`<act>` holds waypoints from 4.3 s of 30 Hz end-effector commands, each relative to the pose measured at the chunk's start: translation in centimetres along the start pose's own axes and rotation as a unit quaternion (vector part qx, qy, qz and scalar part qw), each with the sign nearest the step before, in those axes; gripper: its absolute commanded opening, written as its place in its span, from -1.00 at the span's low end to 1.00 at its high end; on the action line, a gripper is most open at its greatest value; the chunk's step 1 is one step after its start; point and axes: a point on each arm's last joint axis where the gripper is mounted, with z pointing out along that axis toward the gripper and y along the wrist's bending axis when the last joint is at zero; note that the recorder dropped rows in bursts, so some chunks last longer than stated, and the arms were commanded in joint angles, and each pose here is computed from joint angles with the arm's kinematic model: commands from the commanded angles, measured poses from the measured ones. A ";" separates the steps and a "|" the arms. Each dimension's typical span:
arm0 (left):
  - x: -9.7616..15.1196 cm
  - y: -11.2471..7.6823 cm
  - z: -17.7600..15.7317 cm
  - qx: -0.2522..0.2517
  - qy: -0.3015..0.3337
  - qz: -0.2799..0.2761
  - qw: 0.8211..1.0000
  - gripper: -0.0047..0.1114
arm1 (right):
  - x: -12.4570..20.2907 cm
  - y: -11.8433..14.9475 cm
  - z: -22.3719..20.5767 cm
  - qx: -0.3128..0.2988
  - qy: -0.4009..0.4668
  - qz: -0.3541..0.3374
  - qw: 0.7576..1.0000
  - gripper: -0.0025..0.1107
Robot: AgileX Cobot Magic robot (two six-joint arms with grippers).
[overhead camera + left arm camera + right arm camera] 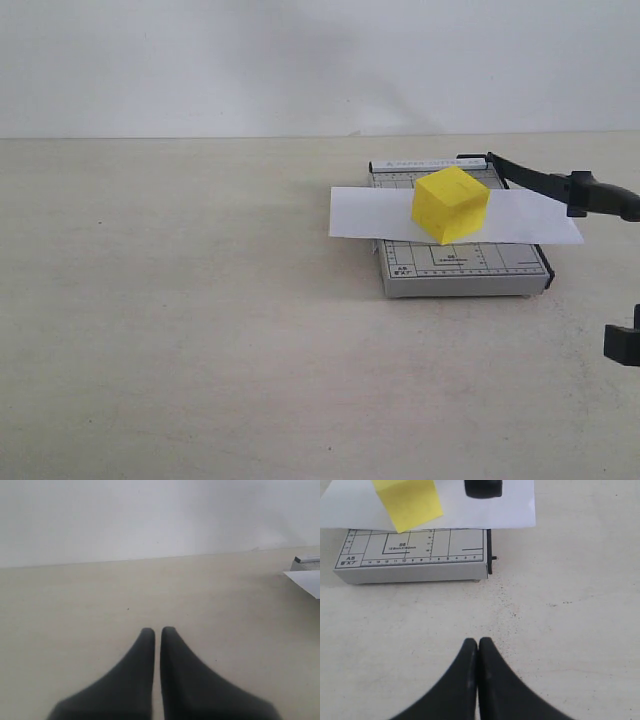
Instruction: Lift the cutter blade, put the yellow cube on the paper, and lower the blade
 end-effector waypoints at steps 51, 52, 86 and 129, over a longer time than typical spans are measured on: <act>1.3 -0.2 0.0 0.008 0.060 -0.021 0.998 -0.84 | -13.1 -0.6 8.1 0.074 0.107 -0.056 0.990 -0.05; 1.3 -0.2 0.0 0.008 0.060 -0.021 0.998 -0.84 | -13.1 -0.6 8.1 0.073 0.107 -0.055 0.990 -0.05; 1.3 -0.2 0.0 0.008 0.060 -0.021 0.998 -0.84 | -5.1 -1.4 13.7 0.071 0.263 -0.013 0.962 -0.96; 1.3 -0.2 0.0 0.008 0.060 -0.020 0.998 -0.84 | -15.7 0.9 -4.9 0.030 -0.031 0.023 0.999 -0.96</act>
